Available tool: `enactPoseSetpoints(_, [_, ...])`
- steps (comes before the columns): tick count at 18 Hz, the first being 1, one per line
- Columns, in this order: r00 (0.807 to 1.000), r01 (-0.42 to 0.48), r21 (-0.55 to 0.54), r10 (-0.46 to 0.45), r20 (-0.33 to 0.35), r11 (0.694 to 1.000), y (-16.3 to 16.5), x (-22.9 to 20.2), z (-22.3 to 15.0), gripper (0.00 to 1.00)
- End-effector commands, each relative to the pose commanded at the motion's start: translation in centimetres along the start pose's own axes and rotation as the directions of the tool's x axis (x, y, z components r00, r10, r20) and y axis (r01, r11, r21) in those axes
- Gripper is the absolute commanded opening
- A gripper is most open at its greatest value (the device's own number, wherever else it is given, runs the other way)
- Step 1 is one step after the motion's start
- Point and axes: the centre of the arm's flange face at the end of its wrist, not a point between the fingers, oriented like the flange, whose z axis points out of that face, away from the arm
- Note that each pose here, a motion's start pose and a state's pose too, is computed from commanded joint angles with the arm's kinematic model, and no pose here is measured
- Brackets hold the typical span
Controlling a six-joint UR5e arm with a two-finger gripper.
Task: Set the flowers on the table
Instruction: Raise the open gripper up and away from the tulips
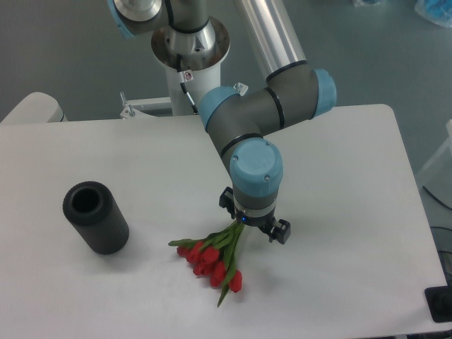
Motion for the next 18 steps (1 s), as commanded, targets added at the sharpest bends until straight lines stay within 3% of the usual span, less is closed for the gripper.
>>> enactPoseSetpoints(5, [0.989,-0.142,0.087,0.144,-0.017,0.986,3.3,-1.3,-1.0,1.0])
enactPoseSetpoints(10, [0.957,-0.286,0.097,0.29,-0.026,0.953,6.0,-2.4,-1.2,1.0])
enactPoseSetpoints(13, [0.942,-0.331,0.105,0.335,-0.025,0.938,7.2,-3.1,-0.9,1.0])
enactPoseSetpoints(18, [0.935,-0.35,0.097,0.353,-0.017,0.932,7.1,-3.1,-1.0,1.0])
